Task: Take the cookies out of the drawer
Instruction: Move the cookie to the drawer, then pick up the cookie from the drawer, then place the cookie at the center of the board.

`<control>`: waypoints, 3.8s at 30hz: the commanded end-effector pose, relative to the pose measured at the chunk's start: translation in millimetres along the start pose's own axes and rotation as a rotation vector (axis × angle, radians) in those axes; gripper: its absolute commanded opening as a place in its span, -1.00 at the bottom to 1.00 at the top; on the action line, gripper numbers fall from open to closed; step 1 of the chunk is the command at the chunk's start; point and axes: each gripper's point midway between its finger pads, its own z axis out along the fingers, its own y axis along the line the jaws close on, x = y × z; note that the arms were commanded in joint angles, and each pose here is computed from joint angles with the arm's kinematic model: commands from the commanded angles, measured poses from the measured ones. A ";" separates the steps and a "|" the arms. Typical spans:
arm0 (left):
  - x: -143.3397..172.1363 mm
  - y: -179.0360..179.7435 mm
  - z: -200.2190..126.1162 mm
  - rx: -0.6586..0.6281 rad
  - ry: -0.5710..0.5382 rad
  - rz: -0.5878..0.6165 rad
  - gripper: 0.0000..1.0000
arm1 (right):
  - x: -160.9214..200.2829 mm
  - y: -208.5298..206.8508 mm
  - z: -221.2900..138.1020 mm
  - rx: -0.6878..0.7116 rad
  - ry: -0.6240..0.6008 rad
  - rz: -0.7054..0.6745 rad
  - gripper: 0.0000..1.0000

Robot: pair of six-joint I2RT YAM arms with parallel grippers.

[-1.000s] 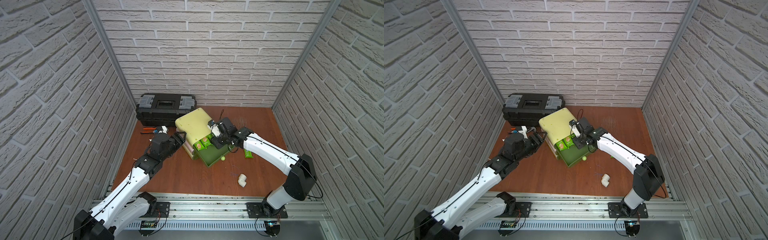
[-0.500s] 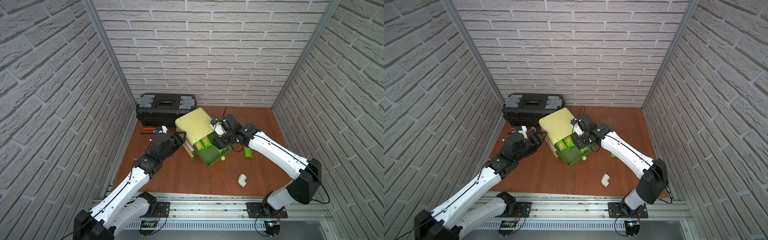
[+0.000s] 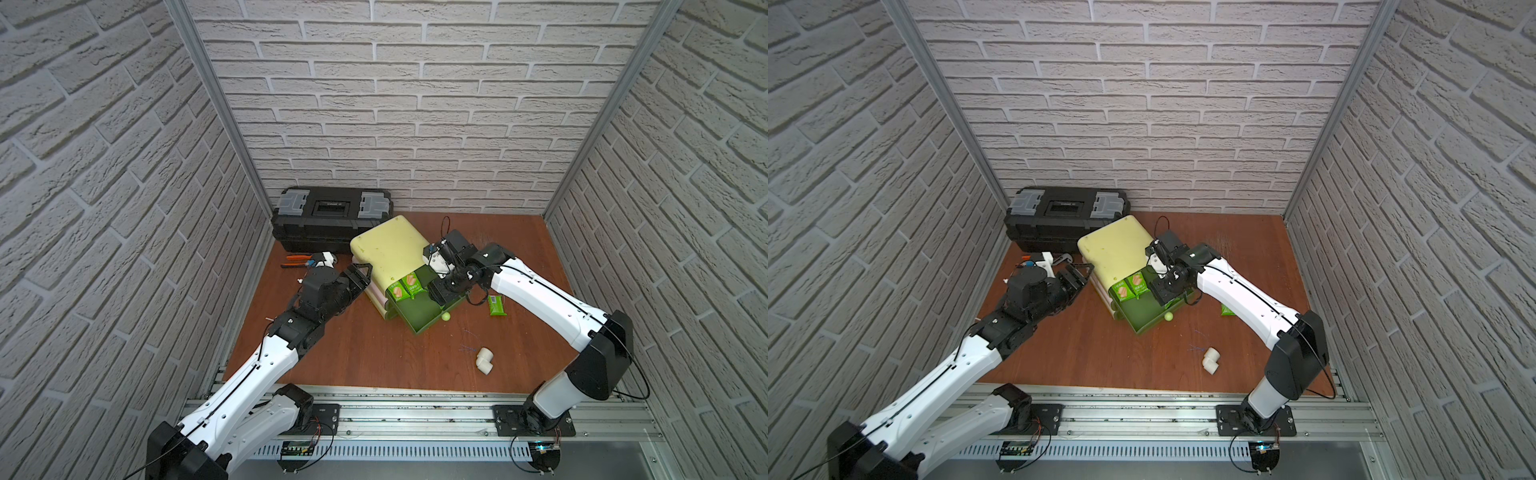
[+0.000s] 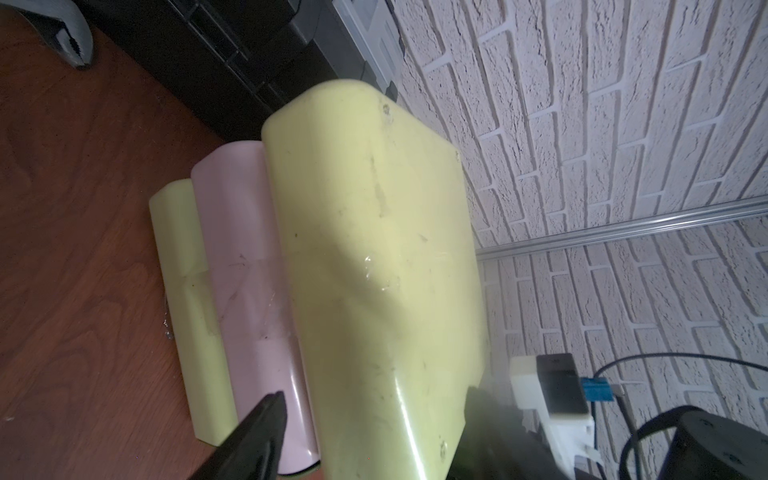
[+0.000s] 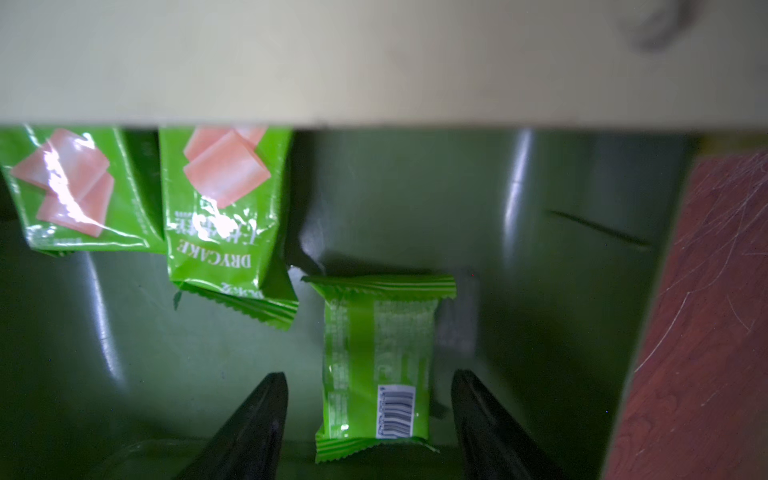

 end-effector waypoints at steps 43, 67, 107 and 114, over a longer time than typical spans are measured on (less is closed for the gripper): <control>-2.8 -8.0 1.1 0.019 -0.007 0.007 0.46 | -38.5 -8.8 -65.3 0.037 -0.206 0.018 -0.21; -5.5 -1.3 0.3 -0.016 -0.003 0.019 0.48 | 36.9 -133.7 25.7 0.042 -0.030 0.498 -0.27; -12.9 1.8 11.1 -0.072 -0.004 -0.016 0.58 | 20.7 -111.8 -59.4 0.095 -0.285 0.358 0.36; -9.2 5.8 18.6 -0.080 0.011 -0.026 0.50 | 0.6 -15.6 -68.7 0.008 -0.279 0.060 0.38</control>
